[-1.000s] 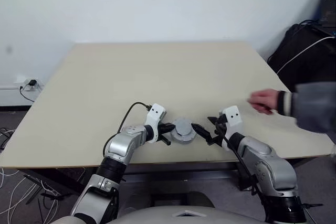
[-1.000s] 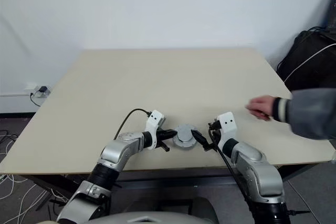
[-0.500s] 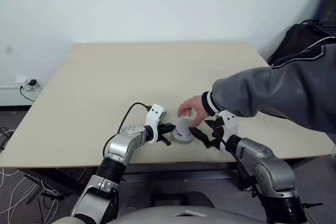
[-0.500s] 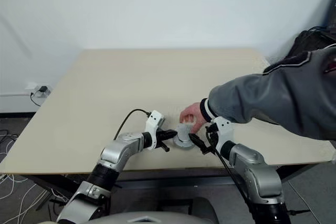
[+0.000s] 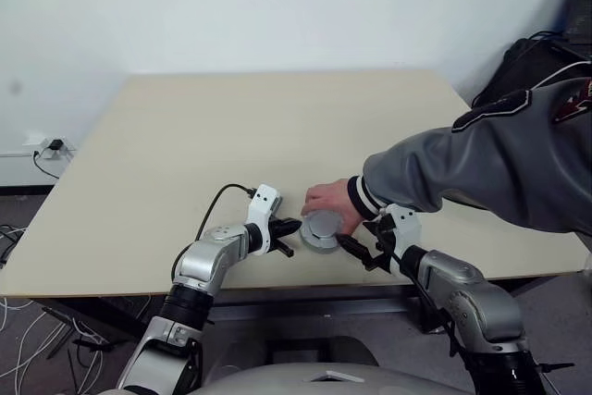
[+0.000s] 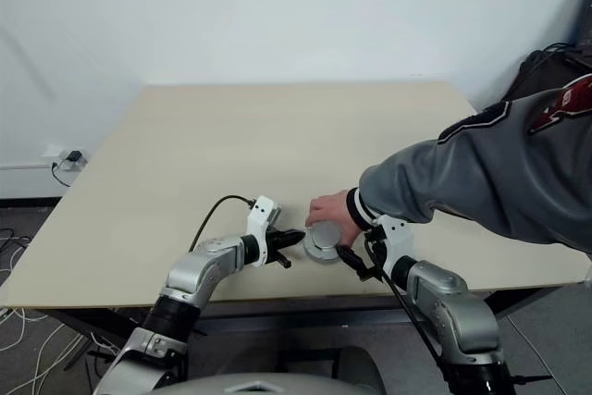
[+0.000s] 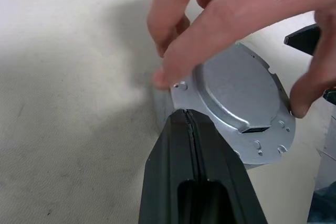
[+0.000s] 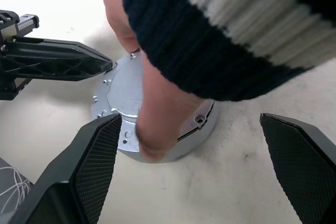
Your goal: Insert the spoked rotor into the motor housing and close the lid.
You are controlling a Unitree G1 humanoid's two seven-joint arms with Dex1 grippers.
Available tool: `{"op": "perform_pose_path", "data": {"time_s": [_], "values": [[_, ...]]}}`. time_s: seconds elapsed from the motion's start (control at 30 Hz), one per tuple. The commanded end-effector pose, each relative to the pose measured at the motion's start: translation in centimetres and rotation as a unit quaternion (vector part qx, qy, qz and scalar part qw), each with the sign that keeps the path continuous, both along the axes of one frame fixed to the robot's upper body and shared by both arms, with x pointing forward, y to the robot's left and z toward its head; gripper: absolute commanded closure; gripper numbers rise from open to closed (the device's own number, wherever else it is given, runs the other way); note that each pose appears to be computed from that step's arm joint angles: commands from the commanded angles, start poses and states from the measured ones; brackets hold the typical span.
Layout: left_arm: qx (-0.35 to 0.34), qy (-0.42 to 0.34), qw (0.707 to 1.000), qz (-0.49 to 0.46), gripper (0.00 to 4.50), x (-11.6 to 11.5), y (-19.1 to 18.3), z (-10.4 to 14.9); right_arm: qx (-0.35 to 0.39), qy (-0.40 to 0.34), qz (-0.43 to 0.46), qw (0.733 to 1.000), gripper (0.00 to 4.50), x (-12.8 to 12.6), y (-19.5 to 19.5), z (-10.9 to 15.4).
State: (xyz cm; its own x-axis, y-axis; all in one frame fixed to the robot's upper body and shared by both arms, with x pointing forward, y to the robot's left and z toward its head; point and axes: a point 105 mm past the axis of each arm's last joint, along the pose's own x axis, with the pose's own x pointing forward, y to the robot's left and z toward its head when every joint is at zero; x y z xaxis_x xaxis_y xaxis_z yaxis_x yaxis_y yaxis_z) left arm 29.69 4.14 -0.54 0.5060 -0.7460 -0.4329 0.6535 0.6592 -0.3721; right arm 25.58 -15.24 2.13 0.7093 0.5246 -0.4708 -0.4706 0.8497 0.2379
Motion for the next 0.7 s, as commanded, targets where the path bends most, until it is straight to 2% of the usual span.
{"op": "perform_pose_path", "data": {"time_s": [0.03,0.7], "values": [[-0.014,-0.024,1.000,-0.003,4.50,0.46,-0.32,1.53,0.001,-0.041,0.006,0.999,0.02,0.92,0.09,2.03],[-0.012,-0.033,0.999,-0.002,4.50,0.53,0.21,1.94,-0.003,-0.036,0.013,0.999,0.02,0.93,0.26,1.83]]}}
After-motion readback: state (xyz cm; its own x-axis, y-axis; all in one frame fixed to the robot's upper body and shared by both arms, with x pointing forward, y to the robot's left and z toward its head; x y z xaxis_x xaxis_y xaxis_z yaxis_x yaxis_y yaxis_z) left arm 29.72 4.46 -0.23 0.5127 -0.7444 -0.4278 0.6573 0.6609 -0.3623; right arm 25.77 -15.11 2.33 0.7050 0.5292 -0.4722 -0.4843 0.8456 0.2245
